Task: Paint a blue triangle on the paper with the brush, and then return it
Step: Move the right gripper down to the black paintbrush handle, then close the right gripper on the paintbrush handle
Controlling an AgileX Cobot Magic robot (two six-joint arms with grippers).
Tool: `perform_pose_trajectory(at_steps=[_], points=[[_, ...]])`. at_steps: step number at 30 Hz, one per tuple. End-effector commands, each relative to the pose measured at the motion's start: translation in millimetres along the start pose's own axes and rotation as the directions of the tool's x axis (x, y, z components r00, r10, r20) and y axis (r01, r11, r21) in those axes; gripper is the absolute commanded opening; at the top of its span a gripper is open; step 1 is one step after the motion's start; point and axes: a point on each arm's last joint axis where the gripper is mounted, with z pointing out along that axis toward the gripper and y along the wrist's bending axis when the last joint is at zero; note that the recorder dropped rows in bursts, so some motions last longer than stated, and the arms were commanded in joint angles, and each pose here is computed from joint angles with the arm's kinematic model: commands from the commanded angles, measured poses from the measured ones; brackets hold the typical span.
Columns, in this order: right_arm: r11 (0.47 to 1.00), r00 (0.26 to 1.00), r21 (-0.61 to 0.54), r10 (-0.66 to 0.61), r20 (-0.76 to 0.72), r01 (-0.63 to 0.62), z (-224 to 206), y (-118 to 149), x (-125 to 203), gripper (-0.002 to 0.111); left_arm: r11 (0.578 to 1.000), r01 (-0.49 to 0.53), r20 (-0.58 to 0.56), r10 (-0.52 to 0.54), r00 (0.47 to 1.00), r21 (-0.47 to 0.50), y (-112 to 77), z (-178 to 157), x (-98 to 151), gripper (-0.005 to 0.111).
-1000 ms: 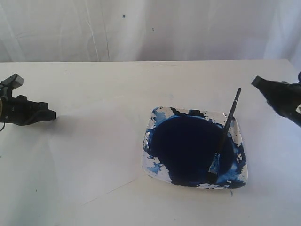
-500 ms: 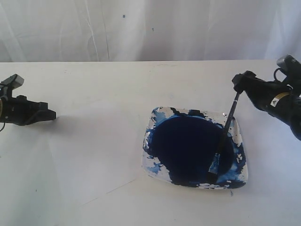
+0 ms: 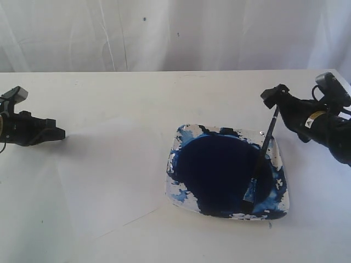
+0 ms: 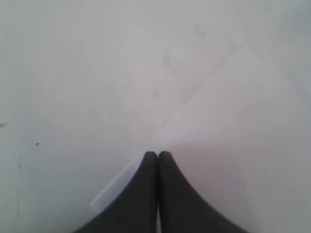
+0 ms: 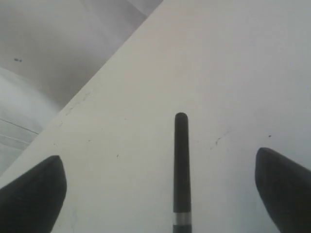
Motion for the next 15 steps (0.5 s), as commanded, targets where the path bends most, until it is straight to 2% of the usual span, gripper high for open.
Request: perform_pose_trajectory(at_steps=[1, 7, 15], points=[[0.999, 0.998, 0.006, 0.051, -0.037, -0.051, 10.8, -1.2, 0.9, 0.098, 1.000, -0.012, -0.002, 0.012, 1.000, -0.008, 0.7, -1.0, -1.0, 0.000], [1.000, 0.999, -0.014, 0.018, -0.044, -0.018, 18.3, 1.7, -1.9, 0.096, 1.000, -0.012, -0.002, 0.012, 1.000, -0.008, 0.7, -1.0, -1.0, 0.000], [1.000, 0.998, -0.004, 0.005, -0.067, -0.006, 22.7, 7.6, -0.8, 0.076, 1.000, -0.012, -0.002, 0.012, 1.000, -0.008, 0.7, -1.0, -1.0, 0.000]])
